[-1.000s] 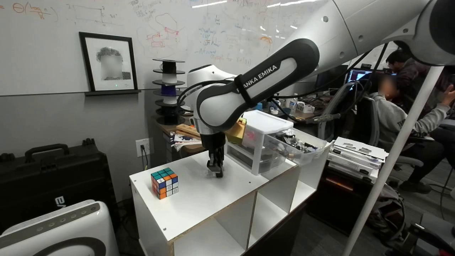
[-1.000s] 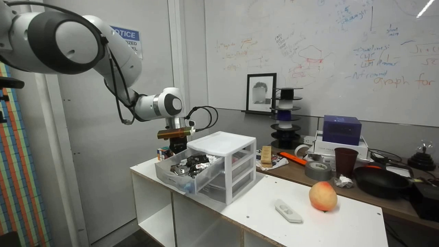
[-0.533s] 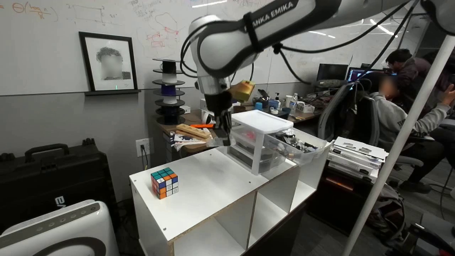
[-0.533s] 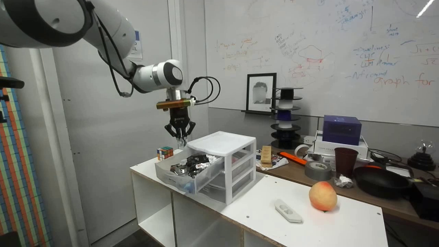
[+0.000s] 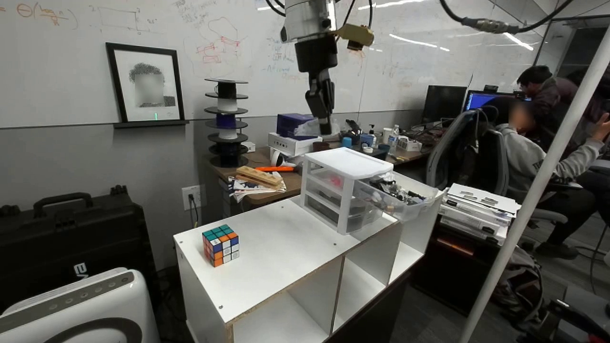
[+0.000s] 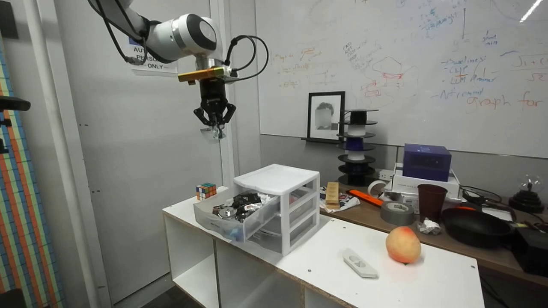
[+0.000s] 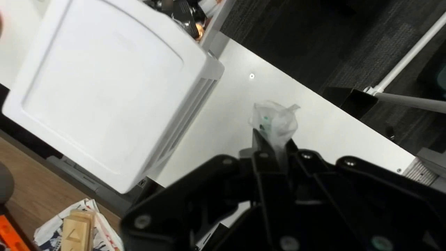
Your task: Put the two white objects into the drawer then close the drawer.
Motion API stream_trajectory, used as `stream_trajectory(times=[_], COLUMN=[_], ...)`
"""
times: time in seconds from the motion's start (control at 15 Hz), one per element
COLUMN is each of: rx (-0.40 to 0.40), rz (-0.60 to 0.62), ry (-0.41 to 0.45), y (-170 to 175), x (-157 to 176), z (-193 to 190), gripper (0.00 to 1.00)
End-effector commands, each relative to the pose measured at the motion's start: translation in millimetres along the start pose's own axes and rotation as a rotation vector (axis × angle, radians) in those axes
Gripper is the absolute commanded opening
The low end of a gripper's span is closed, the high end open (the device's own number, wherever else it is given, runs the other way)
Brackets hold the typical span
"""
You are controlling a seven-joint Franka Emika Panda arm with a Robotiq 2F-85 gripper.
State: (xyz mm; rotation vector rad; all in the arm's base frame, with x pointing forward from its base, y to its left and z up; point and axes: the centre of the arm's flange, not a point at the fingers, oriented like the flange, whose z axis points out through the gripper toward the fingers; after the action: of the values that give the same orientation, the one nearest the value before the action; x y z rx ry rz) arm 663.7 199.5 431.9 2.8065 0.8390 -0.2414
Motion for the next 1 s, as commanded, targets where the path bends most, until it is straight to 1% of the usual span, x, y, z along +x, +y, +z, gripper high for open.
stream_trajectory(times=[0.0,0.13,0.2,0.4,0.47,0.73,0.87,0.93], rx=[0.043,0.077,0.099,0.151,0.153,0.173,0.160,0.145], rz=[0.098,0.146,0.148,0.172,0.192,0.249,0.244,0.231], ry=[-0.024,-0.061,-0.080,-0.119,-0.123,-0.172,-0.175,-0.166], y=[13.3,26.1,32.8,61.7,64.9,79.2,81.4,76.7], x=[-65.0,-89.1,-99.9,-117.7,-131.1,-159.1,-169.4,-176.5], z=[0.0,11.3,21.4,56.6,71.3,119.0,142.1,150.4], gripper=[0.10,0.10,0.10,0.11,0.10,0.10,0.11,0.11])
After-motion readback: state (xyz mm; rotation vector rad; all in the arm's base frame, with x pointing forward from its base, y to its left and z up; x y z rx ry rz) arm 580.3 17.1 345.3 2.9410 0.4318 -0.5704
